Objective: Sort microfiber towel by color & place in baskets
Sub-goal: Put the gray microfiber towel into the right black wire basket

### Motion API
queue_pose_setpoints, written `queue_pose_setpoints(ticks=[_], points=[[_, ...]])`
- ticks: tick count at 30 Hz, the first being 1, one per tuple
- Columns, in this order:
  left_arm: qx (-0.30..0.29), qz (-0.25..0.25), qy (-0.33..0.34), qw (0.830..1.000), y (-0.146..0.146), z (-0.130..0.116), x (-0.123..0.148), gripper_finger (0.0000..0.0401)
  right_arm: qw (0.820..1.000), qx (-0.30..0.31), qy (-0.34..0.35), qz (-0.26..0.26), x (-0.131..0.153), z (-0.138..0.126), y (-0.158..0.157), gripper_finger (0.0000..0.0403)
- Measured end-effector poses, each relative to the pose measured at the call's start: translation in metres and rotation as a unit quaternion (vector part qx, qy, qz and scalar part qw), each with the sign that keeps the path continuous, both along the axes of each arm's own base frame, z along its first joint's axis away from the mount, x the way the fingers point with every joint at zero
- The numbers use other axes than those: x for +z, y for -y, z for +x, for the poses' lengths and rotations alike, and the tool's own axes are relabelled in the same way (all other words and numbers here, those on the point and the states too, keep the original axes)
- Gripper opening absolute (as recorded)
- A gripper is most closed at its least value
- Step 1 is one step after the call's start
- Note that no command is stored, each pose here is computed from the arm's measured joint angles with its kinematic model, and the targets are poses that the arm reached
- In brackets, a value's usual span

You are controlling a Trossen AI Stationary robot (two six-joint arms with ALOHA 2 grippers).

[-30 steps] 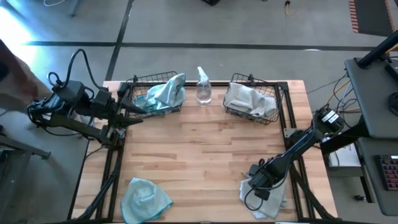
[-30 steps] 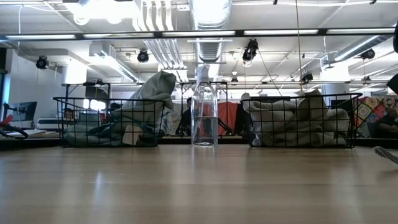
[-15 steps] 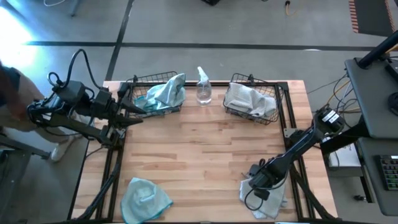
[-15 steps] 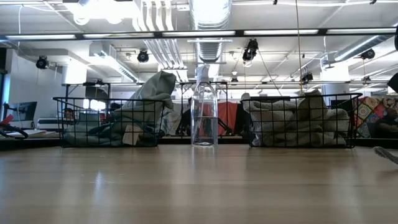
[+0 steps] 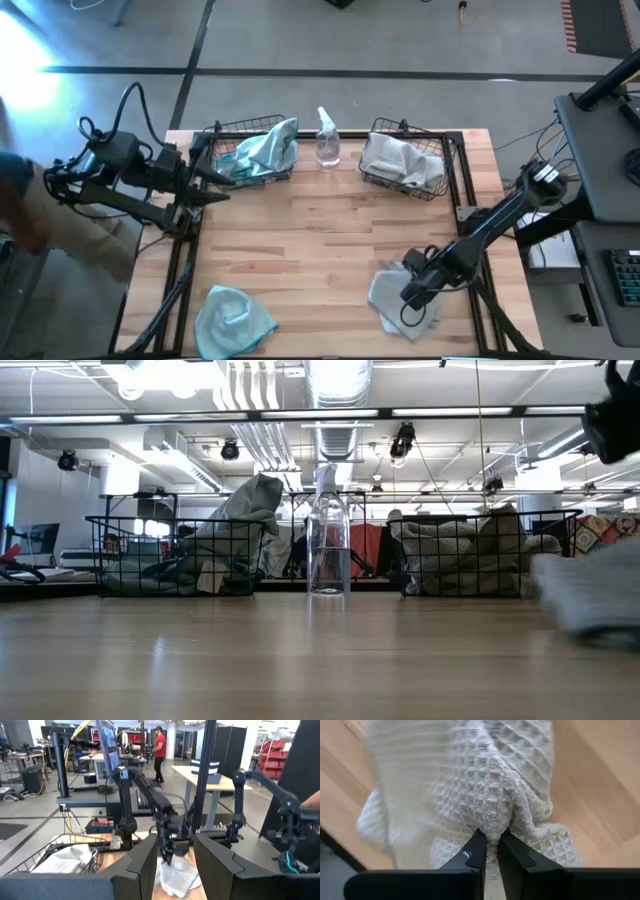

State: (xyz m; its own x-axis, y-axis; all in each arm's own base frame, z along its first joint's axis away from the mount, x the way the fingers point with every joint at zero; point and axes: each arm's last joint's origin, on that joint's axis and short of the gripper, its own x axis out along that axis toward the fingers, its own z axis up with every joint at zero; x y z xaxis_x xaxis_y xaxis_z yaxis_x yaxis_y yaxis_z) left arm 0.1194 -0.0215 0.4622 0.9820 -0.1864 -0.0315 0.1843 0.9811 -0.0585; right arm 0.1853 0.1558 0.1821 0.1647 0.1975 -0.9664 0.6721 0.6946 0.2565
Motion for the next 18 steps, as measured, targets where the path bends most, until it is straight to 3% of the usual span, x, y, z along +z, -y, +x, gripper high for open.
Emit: queue_pose_setpoints(ticks=[5,9,12,18], points=[[0.0,0.011,-0.011,1.0,-0.001,-0.004,-0.002,0.0113,0.994,-0.061,0.088,-0.009,0.022,-0.002,0.008,0.0029],[-0.001,0.017,-0.018,1.0,-0.001,-0.007,-0.004,0.0113,0.98,-0.108,0.167,-0.027,0.039,-0.004,0.015,0.0029],[-0.001,0.029,-0.017,0.999,-0.002,-0.01,-0.004,0.0113,0.962,-0.14,0.229,-0.045,0.05,-0.005,0.02,0.0029],[-0.001,0.039,0.0,0.999,-0.004,-0.02,-0.002,0.0113,0.911,-0.185,0.36,-0.081,0.075,-0.004,0.028,0.0029]])
